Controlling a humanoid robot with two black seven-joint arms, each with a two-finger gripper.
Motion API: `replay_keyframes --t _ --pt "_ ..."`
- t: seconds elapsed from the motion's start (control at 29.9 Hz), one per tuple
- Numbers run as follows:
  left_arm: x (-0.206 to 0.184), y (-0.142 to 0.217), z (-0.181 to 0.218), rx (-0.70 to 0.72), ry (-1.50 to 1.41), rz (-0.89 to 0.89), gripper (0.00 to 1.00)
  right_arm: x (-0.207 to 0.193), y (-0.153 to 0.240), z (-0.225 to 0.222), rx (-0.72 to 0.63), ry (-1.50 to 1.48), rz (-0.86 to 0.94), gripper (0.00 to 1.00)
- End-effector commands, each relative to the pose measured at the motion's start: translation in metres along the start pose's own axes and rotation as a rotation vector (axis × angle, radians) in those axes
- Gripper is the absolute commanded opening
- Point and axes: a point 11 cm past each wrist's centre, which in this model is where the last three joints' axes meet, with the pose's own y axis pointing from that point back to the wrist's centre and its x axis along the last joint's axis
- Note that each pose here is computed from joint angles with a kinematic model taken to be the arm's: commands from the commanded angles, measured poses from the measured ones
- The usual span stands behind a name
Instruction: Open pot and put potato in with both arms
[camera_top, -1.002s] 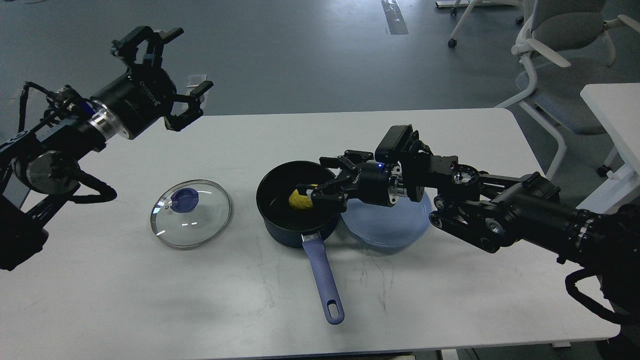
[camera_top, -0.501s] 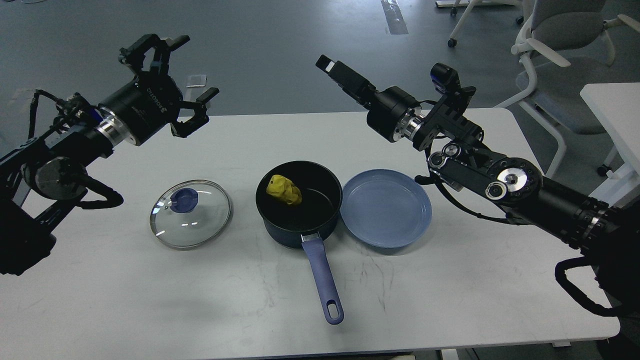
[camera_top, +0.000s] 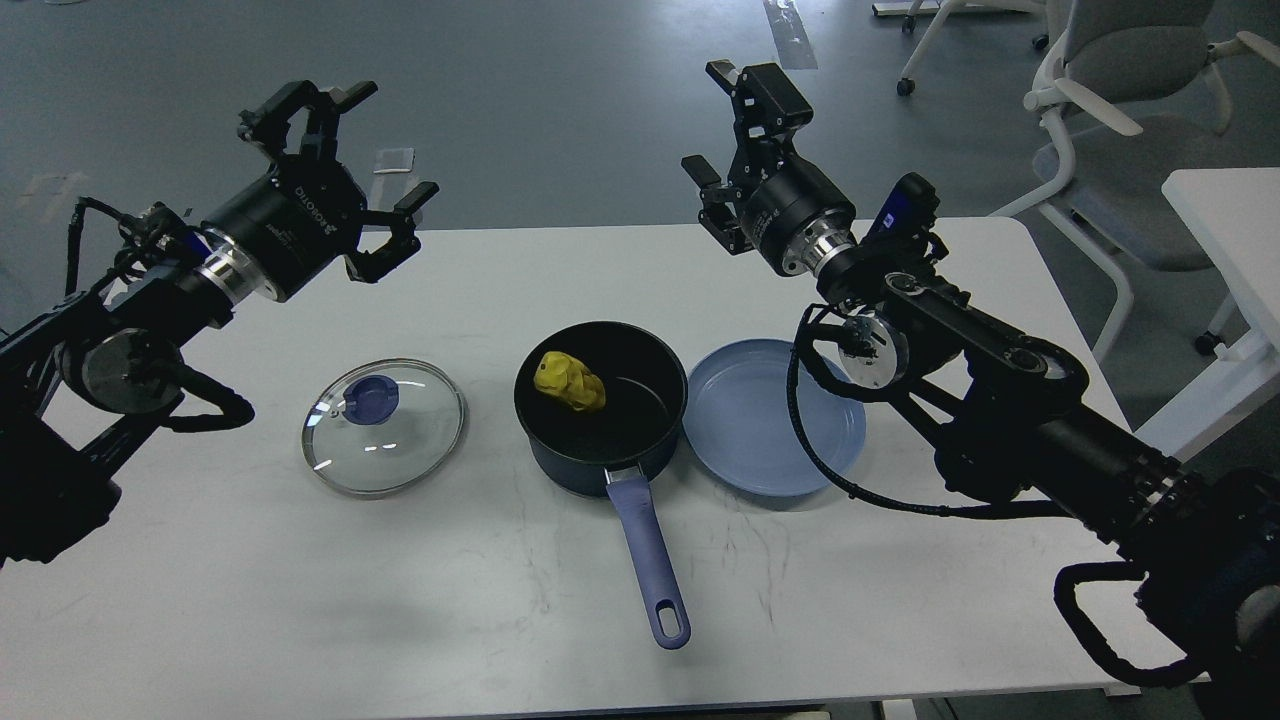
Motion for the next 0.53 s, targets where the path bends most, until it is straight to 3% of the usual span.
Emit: replay_keyframes --t 0.0,0.5 --pt "0.003 0.004 -0.006 0.009 0.012 0.011 0.98 0.004 0.005 0.002 0.001 -0.1 0.024 1.0" --pt "0.01 0.014 -0.016 -0.009 0.058 0.034 0.98 -0.007 -0.007 -0.017 0.013 -0.084 -0.014 1.0"
